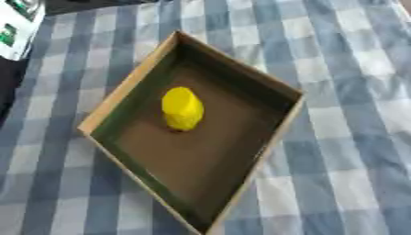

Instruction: Pick up objects on the table and place them in the box.

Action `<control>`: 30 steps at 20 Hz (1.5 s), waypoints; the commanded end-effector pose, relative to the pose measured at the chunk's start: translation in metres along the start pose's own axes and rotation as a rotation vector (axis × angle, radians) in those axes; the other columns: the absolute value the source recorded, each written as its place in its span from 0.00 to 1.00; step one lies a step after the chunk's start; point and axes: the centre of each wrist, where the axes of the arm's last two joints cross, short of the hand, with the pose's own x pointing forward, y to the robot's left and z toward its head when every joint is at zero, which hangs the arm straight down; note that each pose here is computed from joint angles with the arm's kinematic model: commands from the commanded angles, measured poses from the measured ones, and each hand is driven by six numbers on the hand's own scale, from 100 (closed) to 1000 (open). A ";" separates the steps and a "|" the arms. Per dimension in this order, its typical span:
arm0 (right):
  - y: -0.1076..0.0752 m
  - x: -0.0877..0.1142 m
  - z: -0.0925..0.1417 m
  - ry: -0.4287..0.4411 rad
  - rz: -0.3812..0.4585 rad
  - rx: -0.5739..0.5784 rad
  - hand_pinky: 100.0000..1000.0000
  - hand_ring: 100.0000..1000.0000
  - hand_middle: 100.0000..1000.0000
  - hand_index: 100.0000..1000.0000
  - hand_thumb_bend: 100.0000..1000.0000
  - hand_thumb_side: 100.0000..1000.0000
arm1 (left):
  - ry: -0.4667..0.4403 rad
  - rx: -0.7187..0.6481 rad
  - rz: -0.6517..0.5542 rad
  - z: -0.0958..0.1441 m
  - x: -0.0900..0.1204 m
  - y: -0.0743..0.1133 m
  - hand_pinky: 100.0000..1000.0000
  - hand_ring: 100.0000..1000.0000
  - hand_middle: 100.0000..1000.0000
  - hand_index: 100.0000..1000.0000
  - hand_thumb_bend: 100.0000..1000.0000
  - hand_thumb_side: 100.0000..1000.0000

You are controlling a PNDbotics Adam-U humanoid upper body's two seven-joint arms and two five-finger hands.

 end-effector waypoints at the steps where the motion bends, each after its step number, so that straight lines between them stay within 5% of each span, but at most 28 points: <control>1: -0.004 0.006 -0.003 -0.018 -0.001 -0.010 0.80 0.81 0.57 0.78 0.00 0.59 | -0.171 0.021 0.004 0.014 0.038 0.020 0.74 0.73 0.60 0.64 0.00 0.00; 8: -0.005 0.002 0.003 0.006 -0.010 -0.036 0.80 0.81 0.58 0.78 0.00 0.58 | -0.531 -0.011 0.121 0.082 0.129 0.013 0.73 0.70 0.59 0.64 0.01 0.00; 12: -0.006 0.001 0.006 0.014 -0.012 -0.051 0.80 0.81 0.58 0.78 0.00 0.58 | -0.655 -0.042 0.161 0.103 0.156 -0.002 0.72 0.69 0.59 0.64 0.00 0.00; 22: -0.008 0.000 0.008 0.020 -0.006 -0.075 0.80 0.80 0.57 0.77 0.00 0.57 | -0.594 -0.235 0.220 0.132 0.152 -0.060 0.72 0.71 0.58 0.63 0.00 0.00; 30: -0.008 -0.001 0.008 0.020 -0.007 -0.079 0.80 0.80 0.57 0.77 0.00 0.57 | -0.546 -0.330 0.202 0.144 0.152 -0.078 0.74 0.73 0.62 0.67 0.01 0.00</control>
